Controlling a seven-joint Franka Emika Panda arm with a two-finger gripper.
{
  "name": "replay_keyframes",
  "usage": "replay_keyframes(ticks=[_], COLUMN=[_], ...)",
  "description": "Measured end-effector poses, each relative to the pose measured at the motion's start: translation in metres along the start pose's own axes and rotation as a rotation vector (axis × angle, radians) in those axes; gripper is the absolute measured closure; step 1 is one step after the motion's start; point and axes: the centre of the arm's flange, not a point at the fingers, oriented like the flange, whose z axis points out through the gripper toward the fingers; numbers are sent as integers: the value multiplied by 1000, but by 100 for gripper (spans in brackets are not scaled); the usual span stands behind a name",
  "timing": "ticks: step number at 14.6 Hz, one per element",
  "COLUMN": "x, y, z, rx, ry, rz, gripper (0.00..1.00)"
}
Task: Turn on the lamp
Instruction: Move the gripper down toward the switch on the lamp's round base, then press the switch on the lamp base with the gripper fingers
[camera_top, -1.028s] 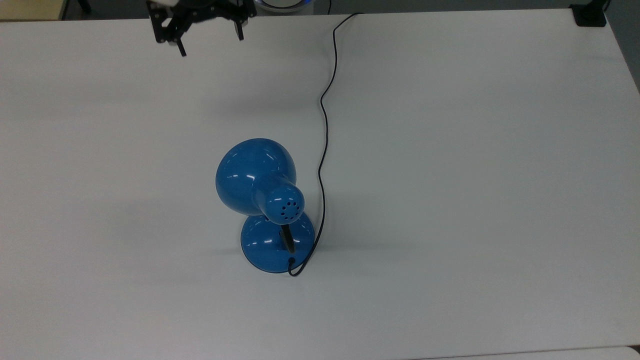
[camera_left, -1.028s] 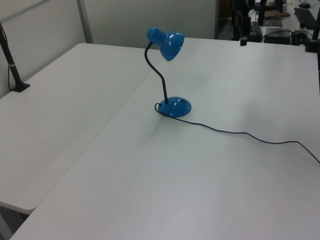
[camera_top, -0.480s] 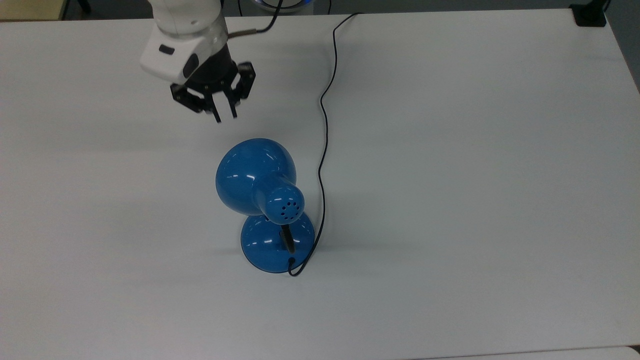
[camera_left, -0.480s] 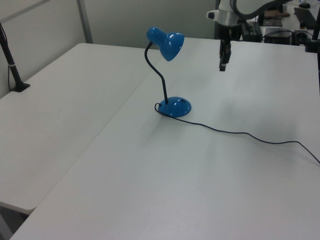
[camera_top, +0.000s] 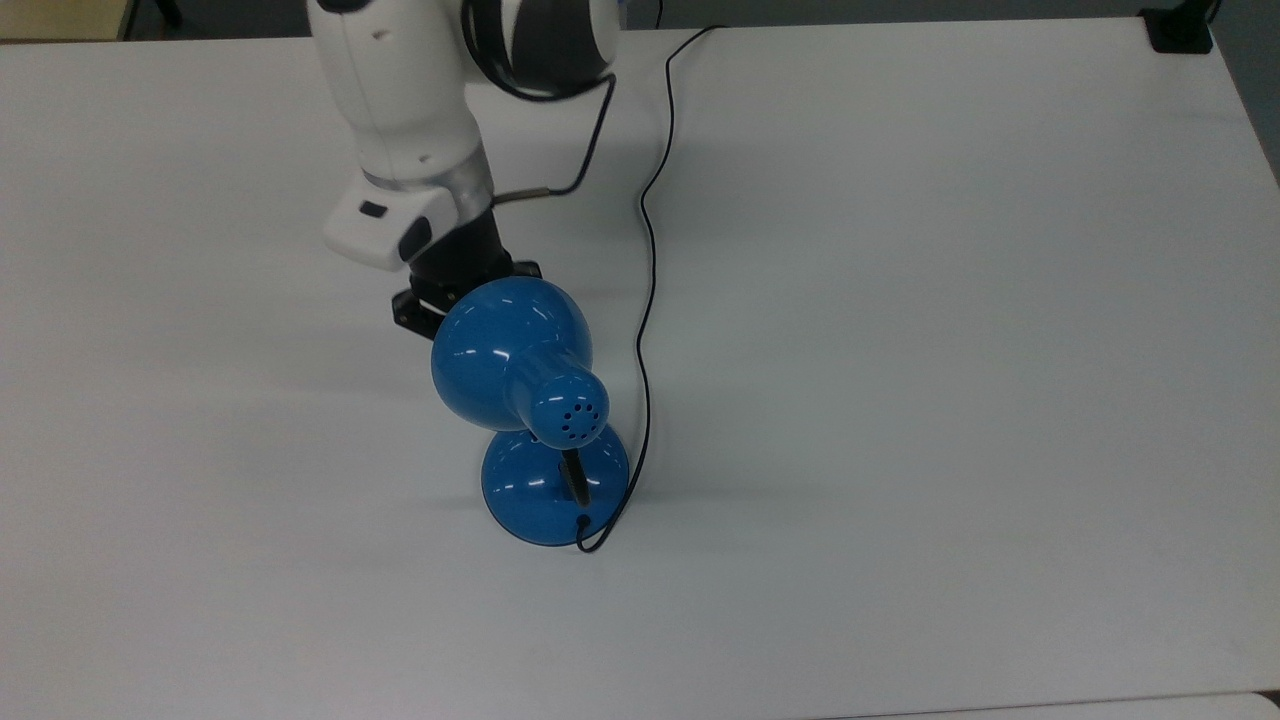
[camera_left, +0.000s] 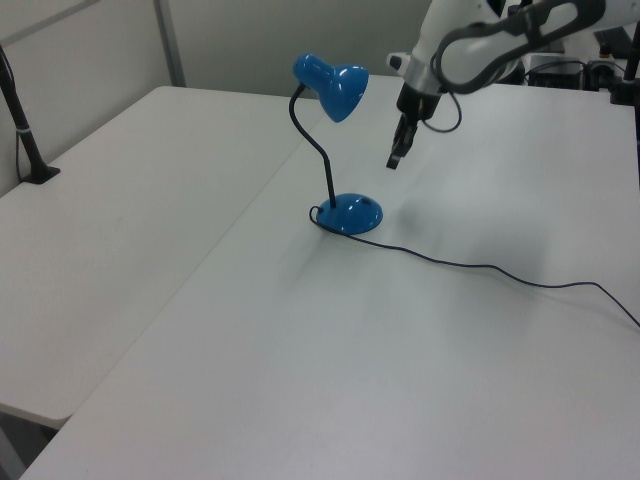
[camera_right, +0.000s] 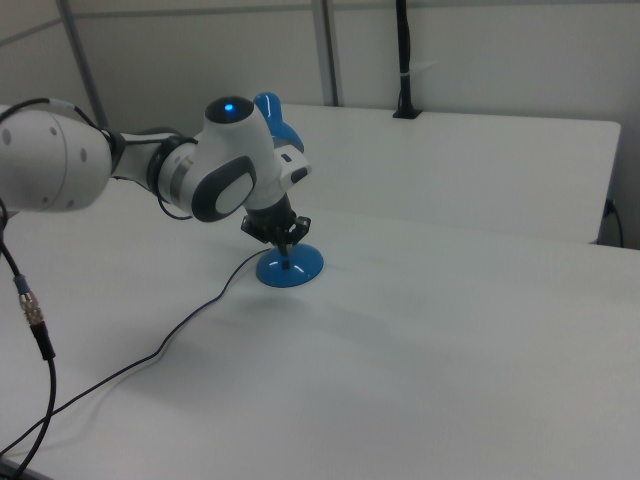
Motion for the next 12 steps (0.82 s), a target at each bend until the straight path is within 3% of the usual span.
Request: replay_keyframes(ticks=[12], x=[11], y=[-28], z=[58], rx=[-41], ry=[116], rz=[-13], gripper=[98])
